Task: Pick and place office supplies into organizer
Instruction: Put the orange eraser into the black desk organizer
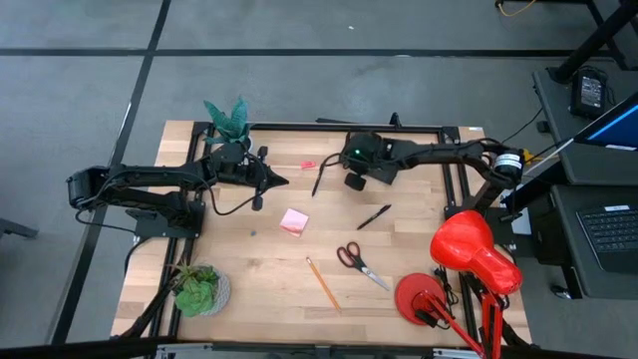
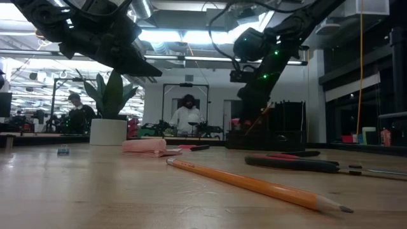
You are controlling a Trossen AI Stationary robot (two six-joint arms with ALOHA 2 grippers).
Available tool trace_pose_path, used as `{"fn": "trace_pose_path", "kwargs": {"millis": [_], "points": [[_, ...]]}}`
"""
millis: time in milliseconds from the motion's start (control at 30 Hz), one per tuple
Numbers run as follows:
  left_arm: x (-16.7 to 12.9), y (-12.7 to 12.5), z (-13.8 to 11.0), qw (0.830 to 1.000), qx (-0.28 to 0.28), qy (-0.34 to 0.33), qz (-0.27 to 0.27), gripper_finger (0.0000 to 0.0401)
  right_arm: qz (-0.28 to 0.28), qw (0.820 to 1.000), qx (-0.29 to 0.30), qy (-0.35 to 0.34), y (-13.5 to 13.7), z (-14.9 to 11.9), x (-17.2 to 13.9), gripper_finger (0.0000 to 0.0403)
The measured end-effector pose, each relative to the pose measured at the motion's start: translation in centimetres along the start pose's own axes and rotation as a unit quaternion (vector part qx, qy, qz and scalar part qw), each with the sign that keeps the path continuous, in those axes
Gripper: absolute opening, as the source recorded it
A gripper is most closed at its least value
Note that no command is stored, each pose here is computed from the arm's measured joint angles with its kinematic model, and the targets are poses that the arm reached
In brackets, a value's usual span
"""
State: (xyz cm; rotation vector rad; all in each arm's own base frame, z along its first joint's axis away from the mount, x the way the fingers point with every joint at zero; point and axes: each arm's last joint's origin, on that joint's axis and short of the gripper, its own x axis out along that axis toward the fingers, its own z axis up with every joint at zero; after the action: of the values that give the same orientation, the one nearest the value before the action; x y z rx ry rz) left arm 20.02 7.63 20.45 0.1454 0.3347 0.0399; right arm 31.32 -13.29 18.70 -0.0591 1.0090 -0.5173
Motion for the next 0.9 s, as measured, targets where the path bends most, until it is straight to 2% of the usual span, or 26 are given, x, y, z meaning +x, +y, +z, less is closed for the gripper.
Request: {"fn": "trace_pose_path", "kwargs": {"millis": [300, 367, 467, 900], "points": [[0.0, 0.0, 0.0, 1.000, 0.001, 0.000, 0.000, 0.0002, -0.007, 0.999, 0.040, 0.016, -0.7, -0.4, 1.2, 0.0076], [0.0, 0.0, 0.0, 1.000, 0.001, 0.000, 0.000, 0.0001, -0.024, 0.998, 0.049, 0.020, -0.8, -0.5, 1.6, 0.0076], [0.0, 0.0, 0.0, 1.000, 0.001, 0.000, 0.000, 0.0002, -0.046, 0.997, 0.051, 0.021, -0.9, -0.6, 2.2, 0.0076], [0.0, 0.0, 0.0, 1.000, 0.001, 0.000, 0.000, 0.0002, -0.048, 0.997, 0.051, 0.017, -0.9, -0.5, 2.4, 0.0076]]}}
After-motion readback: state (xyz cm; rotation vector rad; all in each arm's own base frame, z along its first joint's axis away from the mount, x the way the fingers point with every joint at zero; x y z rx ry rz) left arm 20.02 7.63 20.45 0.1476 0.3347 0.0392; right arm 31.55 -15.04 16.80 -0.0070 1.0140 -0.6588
